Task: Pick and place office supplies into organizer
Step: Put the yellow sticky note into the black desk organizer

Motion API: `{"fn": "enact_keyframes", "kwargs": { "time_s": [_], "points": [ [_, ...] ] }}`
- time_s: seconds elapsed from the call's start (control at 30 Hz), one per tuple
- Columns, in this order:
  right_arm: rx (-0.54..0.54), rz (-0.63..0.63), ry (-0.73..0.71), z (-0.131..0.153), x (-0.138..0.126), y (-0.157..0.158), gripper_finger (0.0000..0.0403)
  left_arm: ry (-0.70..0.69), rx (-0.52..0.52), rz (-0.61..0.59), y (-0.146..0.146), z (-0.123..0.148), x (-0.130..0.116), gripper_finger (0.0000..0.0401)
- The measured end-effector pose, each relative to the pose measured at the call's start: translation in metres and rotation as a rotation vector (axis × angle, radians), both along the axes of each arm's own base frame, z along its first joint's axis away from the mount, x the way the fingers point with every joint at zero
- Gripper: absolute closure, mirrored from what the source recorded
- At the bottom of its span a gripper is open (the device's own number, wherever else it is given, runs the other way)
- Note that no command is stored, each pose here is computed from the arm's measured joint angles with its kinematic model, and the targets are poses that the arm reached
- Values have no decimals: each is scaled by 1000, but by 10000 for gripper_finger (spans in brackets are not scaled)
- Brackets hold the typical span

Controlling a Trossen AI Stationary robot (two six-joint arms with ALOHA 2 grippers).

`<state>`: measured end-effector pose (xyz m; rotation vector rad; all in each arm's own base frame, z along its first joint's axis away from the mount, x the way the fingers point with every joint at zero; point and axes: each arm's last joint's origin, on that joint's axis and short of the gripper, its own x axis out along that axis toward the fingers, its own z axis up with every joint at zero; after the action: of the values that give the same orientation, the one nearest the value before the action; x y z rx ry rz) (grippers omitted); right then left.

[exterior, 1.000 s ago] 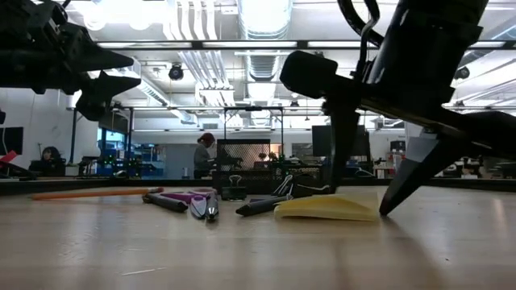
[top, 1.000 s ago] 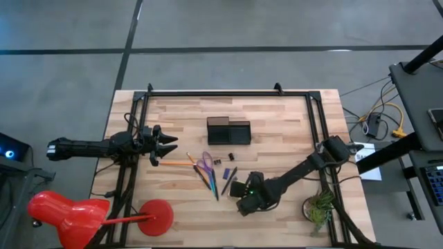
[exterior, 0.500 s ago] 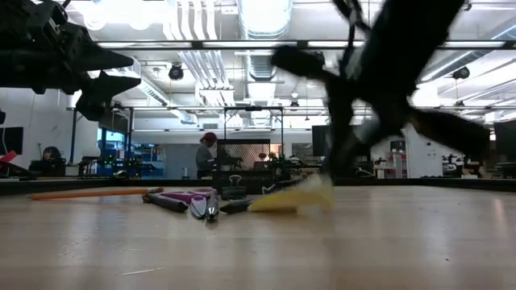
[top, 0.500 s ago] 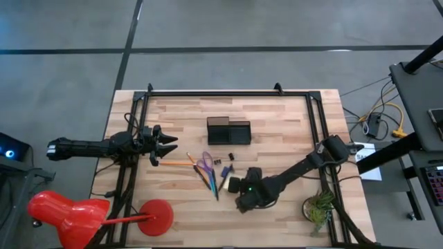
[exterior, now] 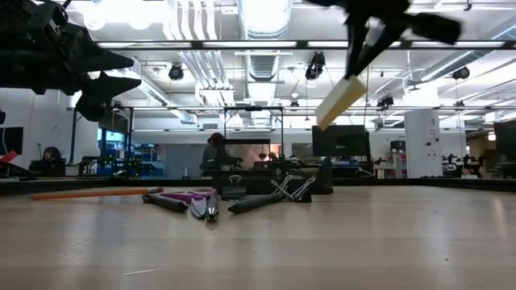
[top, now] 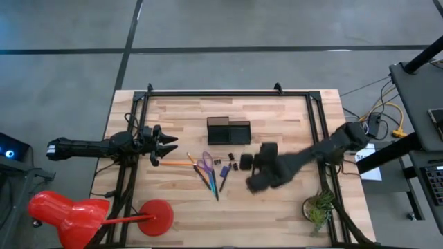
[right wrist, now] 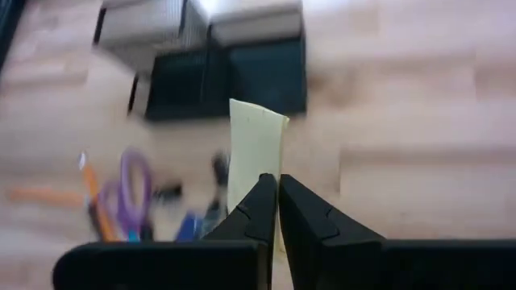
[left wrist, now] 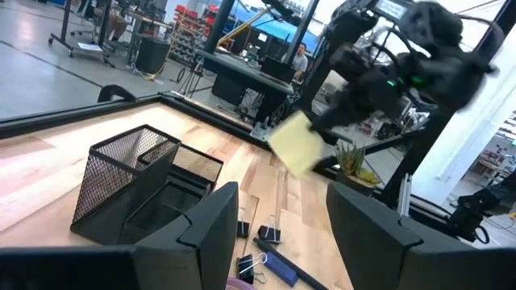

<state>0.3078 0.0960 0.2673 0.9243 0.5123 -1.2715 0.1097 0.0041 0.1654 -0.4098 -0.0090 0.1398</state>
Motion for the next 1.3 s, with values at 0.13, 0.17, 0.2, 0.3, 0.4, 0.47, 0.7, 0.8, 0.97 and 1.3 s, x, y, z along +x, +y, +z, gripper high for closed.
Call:
{"fn": "enact_keyframes", "kwargs": {
  "time_s": [0.13, 0.17, 0.2, 0.3, 0.4, 0.47, 0.7, 0.8, 0.97, 1.3],
  "points": [
    [-31, 22, 60, -5, 12, -39, 395, 1, 0, 0, 0, 0, 0, 225],
    [-38, 41, 76, -6, 15, -48, 395, 2, 0, 0, 0, 0, 0, 225],
    [-42, 60, 74, -6, 20, -57, 395, 3, 0, 0, 0, 0, 0, 225],
    [-30, 105, 90, -8, 29, -85, 395, 0, 0, 0, 0, 0, 0, 225],
    [-7, 125, 87, -14, 34, -113, 395, 1, 0, 0, 0, 0, 0, 225],
    [33, 148, 69, -19, 37, -131, 395, 3, 0, 0, 0, 0, 0, 225],
    [143, 183, 6, -43, 36, -170, 395, 2, 0, 0, 0, 0, 0, 225],
    [197, 181, 18, -54, 30, -174, 395, 4, 0, 0, 0, 0, 0, 225],
    [228, 160, -9, -68, 26, -176, 394, 3, 0, 0, 0, 0, 0, 225],
    [212, 152, 31, -87, 17, -172, 292, 4, 0, 0, 0, 0, 0, 225]
  ]
}}
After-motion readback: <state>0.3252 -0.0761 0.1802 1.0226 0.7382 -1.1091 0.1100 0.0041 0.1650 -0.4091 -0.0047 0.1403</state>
